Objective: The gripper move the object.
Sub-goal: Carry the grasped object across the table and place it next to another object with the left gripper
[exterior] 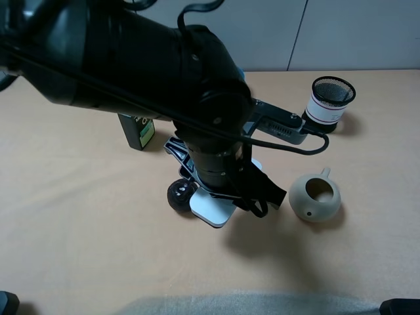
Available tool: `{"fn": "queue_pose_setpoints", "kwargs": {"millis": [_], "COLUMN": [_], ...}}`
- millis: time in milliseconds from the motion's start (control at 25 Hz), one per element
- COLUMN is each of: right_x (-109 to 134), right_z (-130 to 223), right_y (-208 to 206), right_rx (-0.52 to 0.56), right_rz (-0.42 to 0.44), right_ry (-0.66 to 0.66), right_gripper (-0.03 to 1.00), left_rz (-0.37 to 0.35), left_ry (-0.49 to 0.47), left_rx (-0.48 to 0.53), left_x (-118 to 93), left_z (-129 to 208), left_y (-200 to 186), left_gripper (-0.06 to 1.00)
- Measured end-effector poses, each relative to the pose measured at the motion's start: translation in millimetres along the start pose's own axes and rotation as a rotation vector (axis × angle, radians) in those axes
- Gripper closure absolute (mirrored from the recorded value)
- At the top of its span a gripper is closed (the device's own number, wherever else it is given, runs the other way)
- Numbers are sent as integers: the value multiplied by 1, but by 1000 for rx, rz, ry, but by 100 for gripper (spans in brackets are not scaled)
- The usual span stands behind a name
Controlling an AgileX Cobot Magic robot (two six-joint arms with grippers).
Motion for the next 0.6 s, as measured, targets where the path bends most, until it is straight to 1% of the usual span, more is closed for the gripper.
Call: {"fn": "queue_pose_setpoints", "kwargs": {"millis": [280,600], "right_x": [0,0], "right_z": [0,0], "right_y": [0,0], "right_rx": [1,1], "right_rz": [0,0], "right_ry": [0,0], "right_gripper": [27,27], "left_rz": [-7,-32], "left_ry": [10,18], "left_rx": [14,32], "left_x": [-1,1], "left_z": [4,8], "left_y": [24,42], "left_gripper": [32,32]}}
Point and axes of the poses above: a point on each arm's last joint axis where the gripper is mounted, y pointing out along that axis toward the gripper, x along the wrist's bending axis when the last joint is at zero, z = x × y, the point moved 2 cm from there along y, pointing out along that axis toward the gripper, and after that the axes turned 11 degrees about -y, right-handed, at the moved point
